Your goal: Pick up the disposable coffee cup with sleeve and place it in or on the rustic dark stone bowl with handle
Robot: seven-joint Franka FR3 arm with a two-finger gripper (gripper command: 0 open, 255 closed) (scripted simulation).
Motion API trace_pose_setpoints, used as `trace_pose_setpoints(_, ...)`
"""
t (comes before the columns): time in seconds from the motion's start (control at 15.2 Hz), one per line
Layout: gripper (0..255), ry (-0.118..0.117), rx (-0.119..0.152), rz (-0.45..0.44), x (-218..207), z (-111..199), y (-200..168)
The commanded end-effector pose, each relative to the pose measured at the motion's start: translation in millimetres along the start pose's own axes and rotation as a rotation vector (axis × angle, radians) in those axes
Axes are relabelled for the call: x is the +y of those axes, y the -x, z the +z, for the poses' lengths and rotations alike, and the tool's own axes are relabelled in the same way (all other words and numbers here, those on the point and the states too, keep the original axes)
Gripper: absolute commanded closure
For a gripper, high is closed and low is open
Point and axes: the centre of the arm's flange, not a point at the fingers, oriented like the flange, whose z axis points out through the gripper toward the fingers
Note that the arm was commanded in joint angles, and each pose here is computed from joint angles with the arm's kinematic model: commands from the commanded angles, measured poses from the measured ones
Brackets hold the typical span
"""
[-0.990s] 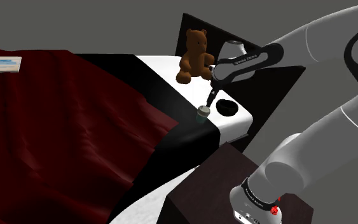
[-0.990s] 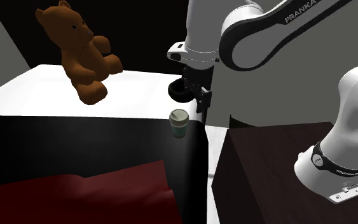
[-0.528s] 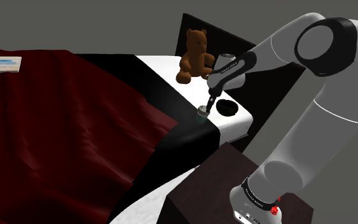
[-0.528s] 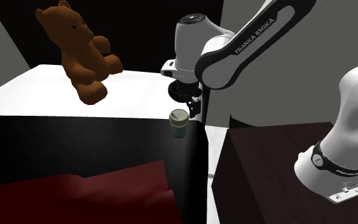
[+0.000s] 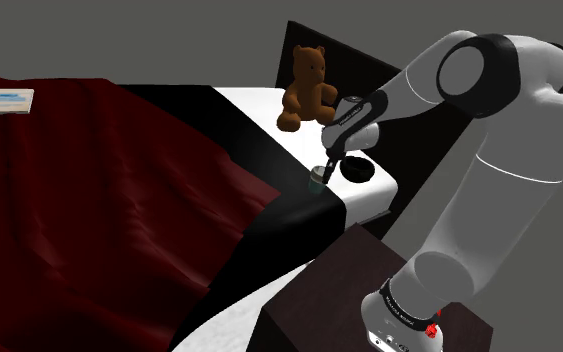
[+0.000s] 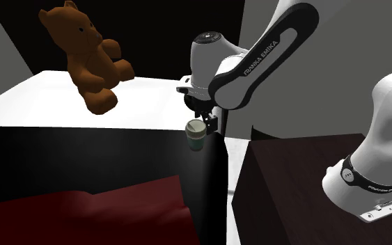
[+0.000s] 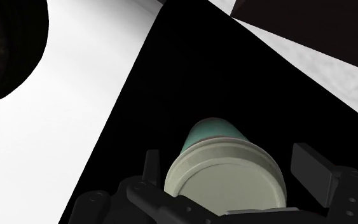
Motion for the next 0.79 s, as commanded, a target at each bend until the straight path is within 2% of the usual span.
trace_pose_setpoints(0.0, 0, 0.0, 0.0, 0.0, -0.2, 4.3, -0.2)
trace_pose_setpoints(0.4, 0, 0.0, 0.0, 0.0, -0.2, 4.3, -0.3)
trace_pose_setpoints(0.46, 255, 0.0, 0.0, 0.0, -0.2, 4.3, -0.3)
trace_pose_setpoints(0.73, 255, 0.0, 0.0, 0.0, -0.1, 4.4, -0.2)
